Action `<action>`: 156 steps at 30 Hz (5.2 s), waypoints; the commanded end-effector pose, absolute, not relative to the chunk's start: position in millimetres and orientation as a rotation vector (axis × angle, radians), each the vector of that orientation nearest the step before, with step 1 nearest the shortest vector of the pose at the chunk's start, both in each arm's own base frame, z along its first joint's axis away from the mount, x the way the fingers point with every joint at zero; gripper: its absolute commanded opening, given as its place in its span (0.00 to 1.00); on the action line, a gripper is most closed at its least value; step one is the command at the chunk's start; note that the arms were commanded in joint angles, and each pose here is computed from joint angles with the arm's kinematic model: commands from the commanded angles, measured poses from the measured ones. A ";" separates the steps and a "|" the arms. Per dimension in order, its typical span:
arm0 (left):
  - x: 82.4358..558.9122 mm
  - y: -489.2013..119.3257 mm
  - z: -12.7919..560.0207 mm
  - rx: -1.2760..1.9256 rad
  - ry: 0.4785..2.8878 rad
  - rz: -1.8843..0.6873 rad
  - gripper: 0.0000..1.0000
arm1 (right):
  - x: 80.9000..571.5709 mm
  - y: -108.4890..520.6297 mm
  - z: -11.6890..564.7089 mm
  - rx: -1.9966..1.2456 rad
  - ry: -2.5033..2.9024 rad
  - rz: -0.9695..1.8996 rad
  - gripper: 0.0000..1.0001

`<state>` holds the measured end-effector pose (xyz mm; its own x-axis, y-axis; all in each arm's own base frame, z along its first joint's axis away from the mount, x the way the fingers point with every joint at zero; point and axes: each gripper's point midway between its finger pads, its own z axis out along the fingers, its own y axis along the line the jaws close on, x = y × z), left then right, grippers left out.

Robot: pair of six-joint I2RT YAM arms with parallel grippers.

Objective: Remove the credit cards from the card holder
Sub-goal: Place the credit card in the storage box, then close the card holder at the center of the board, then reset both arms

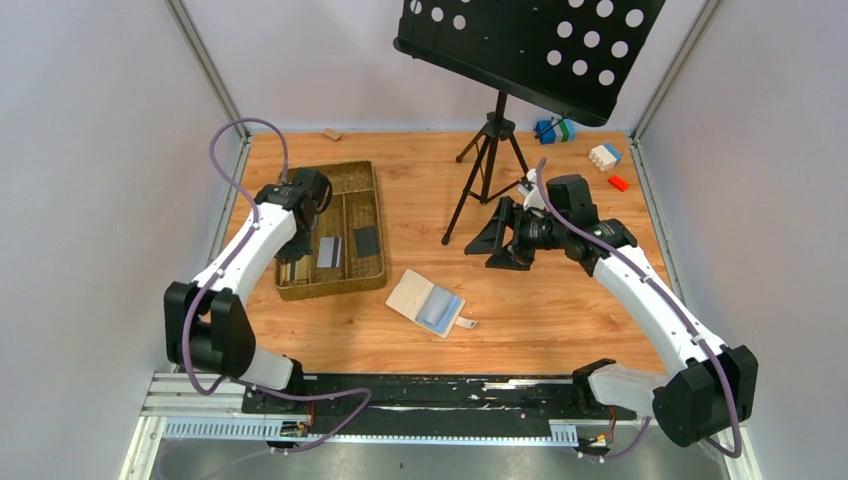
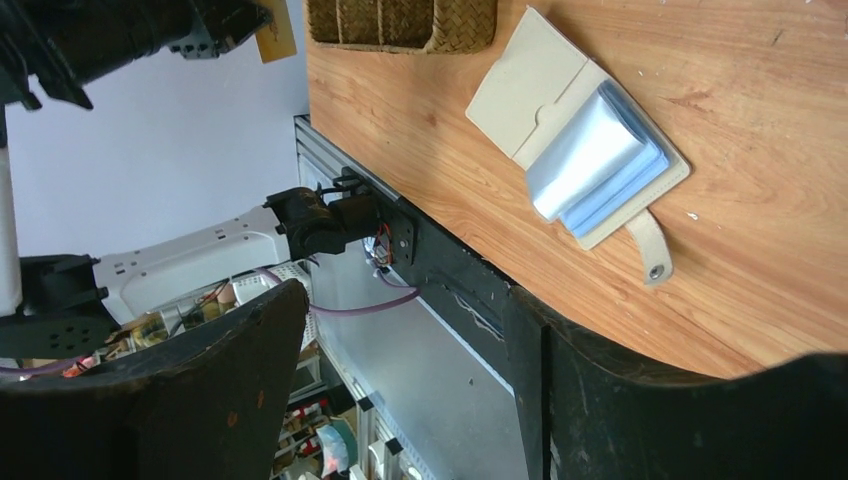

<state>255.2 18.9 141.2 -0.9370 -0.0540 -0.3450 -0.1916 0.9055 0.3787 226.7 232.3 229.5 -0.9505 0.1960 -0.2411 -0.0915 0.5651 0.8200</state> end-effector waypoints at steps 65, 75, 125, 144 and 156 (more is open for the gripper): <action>178.8 -235.0 95.4 0.134 2.592 -1.038 0.55 | 164.9 260.7 77.7 0.109 2.877 1.024 0.00; 204.7 -278.6 91.9 0.221 2.560 -1.064 0.35 | 169.7 268.6 140.0 -0.037 2.766 1.126 0.00; 192.2 -271.8 60.1 0.304 2.775 -0.702 0.30 | 223.6 283.6 54.4 -0.105 2.804 0.831 0.00; 163.5 -206.1 113.4 0.139 2.667 -0.755 0.33 | 234.6 323.4 136.9 -0.158 2.593 1.145 0.80; 193.5 -125.8 155.3 -0.033 2.408 -0.415 0.96 | 242.3 224.2 177.9 -0.044 2.375 0.680 0.83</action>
